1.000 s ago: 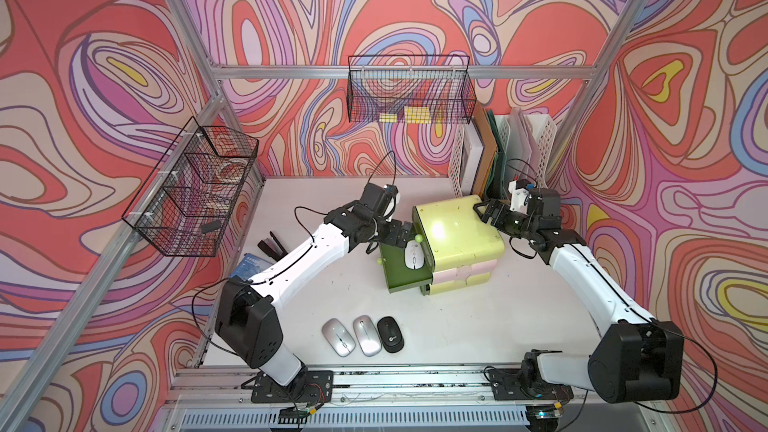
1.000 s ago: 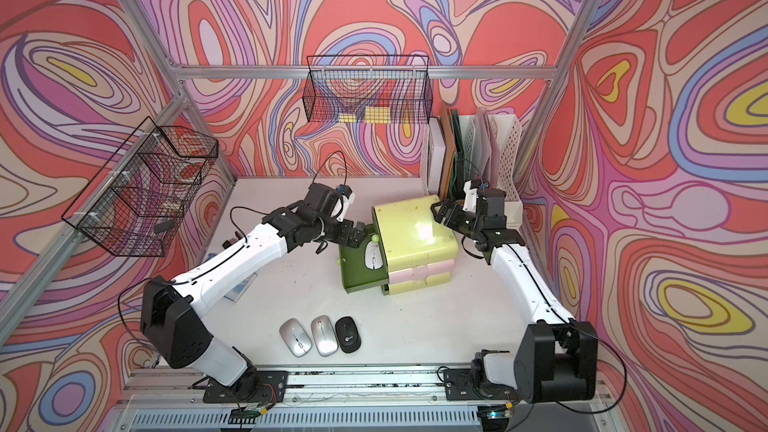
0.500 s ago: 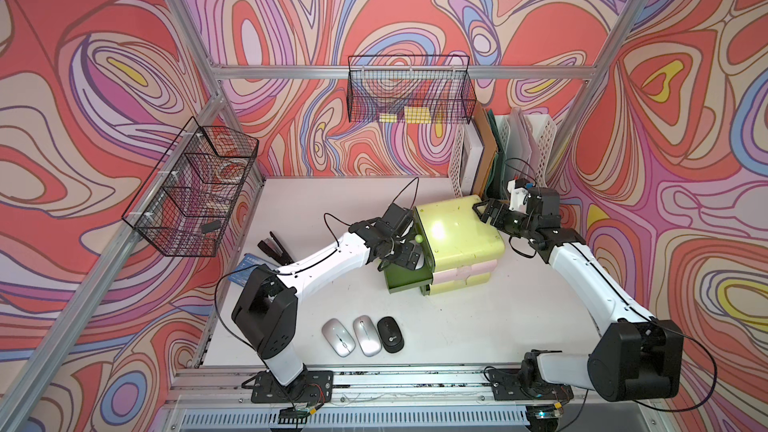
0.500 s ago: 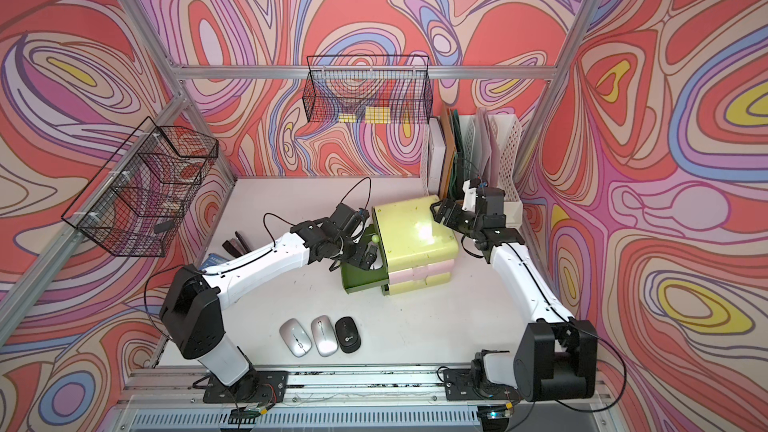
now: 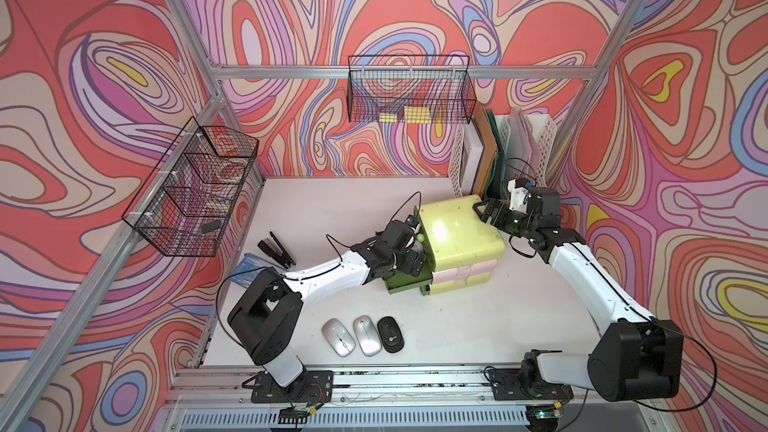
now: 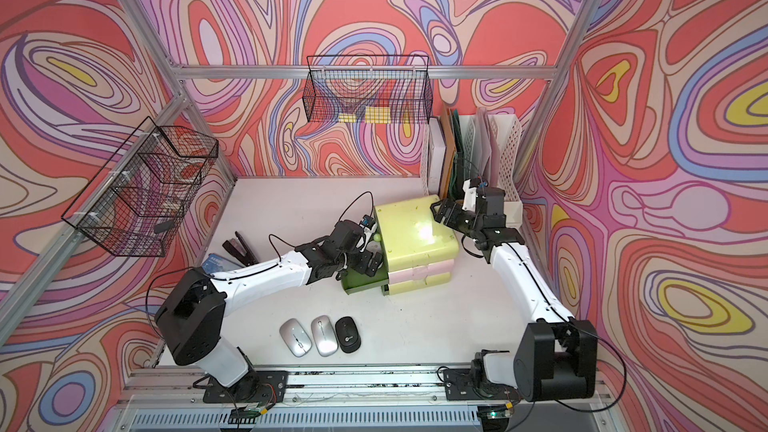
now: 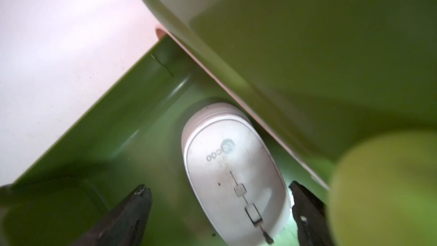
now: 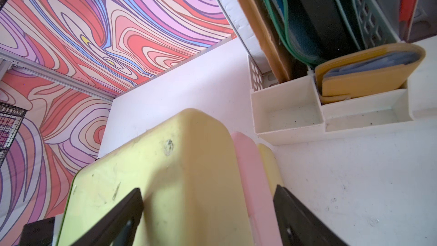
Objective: Take the mice out of the drawer
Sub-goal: Pick up the mouse from the drawer.
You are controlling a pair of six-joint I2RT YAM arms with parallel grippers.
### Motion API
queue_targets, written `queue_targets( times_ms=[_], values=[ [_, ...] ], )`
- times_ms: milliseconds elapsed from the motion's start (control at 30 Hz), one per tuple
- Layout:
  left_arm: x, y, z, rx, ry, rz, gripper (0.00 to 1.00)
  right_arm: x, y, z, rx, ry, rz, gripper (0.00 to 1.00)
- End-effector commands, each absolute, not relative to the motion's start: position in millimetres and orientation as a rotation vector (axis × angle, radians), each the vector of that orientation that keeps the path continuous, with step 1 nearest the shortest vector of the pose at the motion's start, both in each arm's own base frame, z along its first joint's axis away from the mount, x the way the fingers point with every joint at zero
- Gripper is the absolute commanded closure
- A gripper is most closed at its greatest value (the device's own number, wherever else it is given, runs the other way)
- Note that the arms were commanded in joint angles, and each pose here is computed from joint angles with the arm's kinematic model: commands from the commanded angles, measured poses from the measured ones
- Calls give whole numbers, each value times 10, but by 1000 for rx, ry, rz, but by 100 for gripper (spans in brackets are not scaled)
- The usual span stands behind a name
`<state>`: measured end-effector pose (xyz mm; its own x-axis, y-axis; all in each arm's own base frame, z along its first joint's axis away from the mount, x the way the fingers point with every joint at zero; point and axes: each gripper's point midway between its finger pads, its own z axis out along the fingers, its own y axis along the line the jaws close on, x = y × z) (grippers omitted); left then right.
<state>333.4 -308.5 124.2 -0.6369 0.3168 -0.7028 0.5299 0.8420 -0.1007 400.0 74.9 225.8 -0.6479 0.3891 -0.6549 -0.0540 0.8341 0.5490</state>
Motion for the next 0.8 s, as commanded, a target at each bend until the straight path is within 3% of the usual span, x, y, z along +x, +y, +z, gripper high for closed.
queue_targets(
  times_ms=[0,167,533,767],
  values=[
    [3249,-3103,816,635,2400,-381,3,3801,788,1762,281,2363,665,10],
    [3205,-3161,653,691,2465,-370,26,3806,783,1776,278,2359,663,10],
    [3166,-3051,620,747,2522,-207,23,3809,794,1773,278,2360,669,10],
    [3192,-3070,784,742,2487,-223,56,3807,792,1758,275,2362,666,10]
  ],
)
